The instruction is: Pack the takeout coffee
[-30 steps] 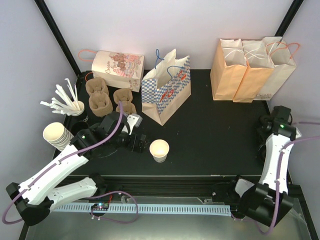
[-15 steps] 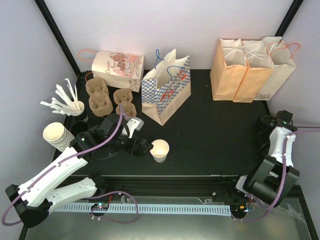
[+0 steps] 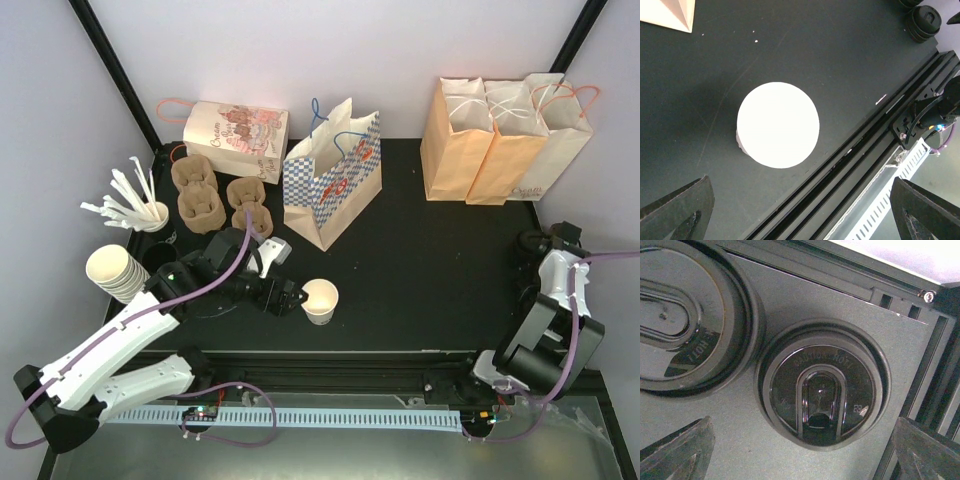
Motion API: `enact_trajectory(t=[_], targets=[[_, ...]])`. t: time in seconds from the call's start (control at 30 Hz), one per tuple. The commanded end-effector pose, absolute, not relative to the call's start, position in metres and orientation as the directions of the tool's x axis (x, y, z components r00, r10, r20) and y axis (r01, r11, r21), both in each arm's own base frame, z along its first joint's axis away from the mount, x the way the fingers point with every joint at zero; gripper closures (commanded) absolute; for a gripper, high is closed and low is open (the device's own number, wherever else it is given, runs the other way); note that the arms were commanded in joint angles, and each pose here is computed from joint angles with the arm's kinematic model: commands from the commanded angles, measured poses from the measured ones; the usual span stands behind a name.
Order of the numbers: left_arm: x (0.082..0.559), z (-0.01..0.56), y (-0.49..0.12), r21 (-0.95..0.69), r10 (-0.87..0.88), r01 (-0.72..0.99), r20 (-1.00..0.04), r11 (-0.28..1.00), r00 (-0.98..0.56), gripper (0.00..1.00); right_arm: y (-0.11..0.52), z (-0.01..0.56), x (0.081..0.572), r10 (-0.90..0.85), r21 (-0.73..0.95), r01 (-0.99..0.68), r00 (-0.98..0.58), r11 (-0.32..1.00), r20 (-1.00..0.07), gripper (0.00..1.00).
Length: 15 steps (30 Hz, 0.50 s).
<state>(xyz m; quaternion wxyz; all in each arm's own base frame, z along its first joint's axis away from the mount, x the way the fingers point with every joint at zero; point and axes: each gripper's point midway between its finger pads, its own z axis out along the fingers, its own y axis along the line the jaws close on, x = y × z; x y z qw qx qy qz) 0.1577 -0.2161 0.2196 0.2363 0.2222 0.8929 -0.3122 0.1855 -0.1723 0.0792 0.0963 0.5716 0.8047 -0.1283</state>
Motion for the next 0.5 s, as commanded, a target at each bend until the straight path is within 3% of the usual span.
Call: enact_trajectory(t=[0.0, 0.3, 0.47], targets=[[0.153, 0.217, -0.215, -0.455, 0.264, 0.559, -0.561, 0.694, -0.784, 0.01, -0.186, 0.075, 0.184, 0.891, -0.117, 0.954, -0.301, 0.277, -0.339, 0.0], [0.153, 0.213, -0.216, -0.465, 0.26, 0.557, -0.559, 0.688, -0.787, 0.01, -0.188, 0.061, 0.18, 0.917, -0.083, 0.965, -0.262, 0.249, -0.3, 0.0], [0.153, 0.211, -0.217, -0.46, 0.275, 0.564, -0.554, 0.685, -0.786, 0.01, -0.188, 0.054, 0.177, 0.926, -0.079, 0.968, -0.249, 0.236, -0.284, 0.05]])
